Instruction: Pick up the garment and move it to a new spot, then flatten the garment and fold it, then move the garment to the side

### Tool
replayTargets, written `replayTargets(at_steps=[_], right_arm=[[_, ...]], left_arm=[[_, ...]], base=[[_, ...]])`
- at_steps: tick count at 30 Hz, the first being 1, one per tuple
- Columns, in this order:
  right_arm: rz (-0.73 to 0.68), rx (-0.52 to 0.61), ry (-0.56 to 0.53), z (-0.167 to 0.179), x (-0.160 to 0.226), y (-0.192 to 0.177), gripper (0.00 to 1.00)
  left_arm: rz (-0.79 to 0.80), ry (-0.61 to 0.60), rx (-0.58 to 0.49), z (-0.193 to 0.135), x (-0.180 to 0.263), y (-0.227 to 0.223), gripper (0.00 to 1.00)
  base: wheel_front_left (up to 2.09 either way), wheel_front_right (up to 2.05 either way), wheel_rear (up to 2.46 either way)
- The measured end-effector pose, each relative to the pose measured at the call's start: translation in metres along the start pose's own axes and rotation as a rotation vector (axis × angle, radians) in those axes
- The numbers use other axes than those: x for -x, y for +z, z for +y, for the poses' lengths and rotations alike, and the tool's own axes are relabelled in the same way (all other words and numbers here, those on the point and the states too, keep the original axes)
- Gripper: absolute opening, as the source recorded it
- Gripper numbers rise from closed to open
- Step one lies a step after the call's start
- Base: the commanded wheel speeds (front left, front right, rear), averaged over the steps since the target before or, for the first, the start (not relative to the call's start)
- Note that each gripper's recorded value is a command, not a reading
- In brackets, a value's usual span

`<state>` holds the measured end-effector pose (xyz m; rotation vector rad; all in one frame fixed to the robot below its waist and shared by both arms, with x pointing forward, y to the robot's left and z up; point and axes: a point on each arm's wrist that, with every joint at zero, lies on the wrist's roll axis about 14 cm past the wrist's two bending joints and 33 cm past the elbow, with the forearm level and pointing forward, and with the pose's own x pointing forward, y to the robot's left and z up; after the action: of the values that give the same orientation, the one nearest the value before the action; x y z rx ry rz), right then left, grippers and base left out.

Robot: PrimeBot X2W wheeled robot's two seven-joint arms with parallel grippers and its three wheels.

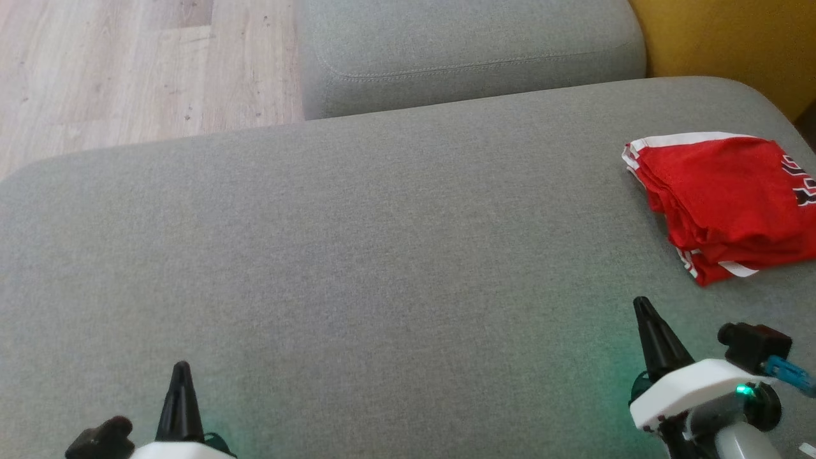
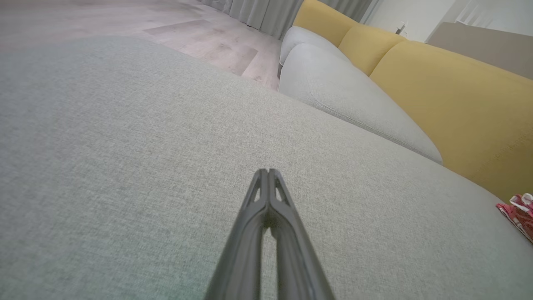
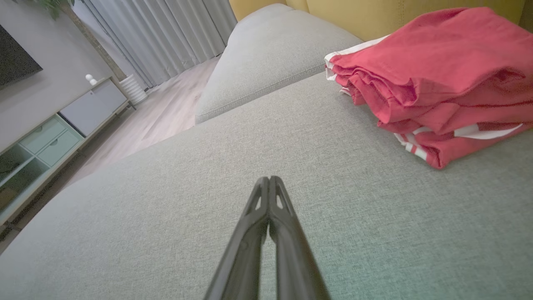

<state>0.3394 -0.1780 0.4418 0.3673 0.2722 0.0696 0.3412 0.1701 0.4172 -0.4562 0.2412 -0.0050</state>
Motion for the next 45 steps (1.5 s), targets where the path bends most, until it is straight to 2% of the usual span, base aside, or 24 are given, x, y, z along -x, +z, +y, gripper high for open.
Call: replayTargets(at_steps=[45], right_arm=[[-0.084,-0.521,-0.013,-0.007,-0.009,0.02,0.0]], left_arm=[[-0.043,0.035,0.478,0.004,-0.009,0.026,0.0]], base=[[0.0,0.0,0.0]])
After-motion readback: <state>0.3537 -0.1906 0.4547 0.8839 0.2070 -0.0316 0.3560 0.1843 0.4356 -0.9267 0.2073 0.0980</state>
